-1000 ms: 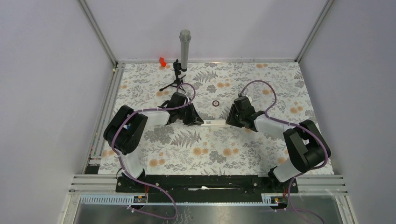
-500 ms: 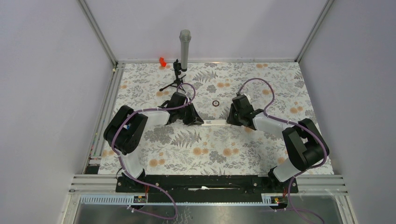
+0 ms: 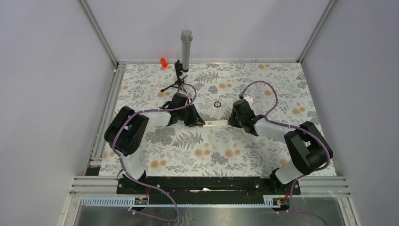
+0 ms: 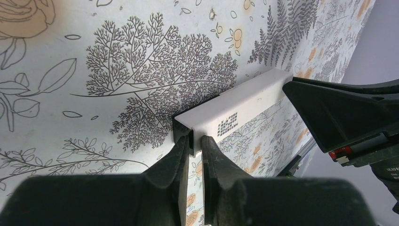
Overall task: Load the batteries into the remote control
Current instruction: Load the battery cover into the remote control.
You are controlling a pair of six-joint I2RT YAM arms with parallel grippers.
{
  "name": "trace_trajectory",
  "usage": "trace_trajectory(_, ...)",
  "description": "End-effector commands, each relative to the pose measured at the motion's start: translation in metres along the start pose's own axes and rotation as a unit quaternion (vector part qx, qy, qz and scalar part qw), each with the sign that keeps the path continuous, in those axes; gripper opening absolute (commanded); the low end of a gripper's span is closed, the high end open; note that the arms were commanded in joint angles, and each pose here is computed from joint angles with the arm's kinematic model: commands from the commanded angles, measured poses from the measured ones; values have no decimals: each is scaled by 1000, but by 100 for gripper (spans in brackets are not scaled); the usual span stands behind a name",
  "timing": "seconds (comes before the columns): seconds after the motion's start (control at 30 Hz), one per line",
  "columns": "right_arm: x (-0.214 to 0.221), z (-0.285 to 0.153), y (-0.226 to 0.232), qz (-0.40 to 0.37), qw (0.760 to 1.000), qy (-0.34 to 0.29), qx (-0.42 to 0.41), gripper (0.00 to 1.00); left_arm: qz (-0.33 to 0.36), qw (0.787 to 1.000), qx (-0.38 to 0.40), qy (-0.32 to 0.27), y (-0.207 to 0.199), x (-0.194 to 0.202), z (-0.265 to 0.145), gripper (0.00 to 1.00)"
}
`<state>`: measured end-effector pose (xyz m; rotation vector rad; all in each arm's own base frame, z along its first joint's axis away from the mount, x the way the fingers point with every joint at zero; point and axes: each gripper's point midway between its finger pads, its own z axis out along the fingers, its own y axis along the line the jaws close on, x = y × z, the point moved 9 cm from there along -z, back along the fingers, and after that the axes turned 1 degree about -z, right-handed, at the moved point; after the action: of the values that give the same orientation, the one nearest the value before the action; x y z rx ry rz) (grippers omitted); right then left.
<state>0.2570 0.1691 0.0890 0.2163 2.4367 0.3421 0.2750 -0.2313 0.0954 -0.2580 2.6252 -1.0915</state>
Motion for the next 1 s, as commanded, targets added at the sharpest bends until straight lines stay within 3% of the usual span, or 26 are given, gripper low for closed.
trace_trajectory(0.0,72,4,-28,-17,987,156,36,23,-9,998,-57,39,23,21,11,0)
trace_trajectory(0.23,59,6,-35,-26,989,141,44,22,-8,998,-58,35,24,20,9,0)
trace_trajectory(0.97,99,1,6,5,974,215,-67,15,-65,996,56,39,0,15,17,0)
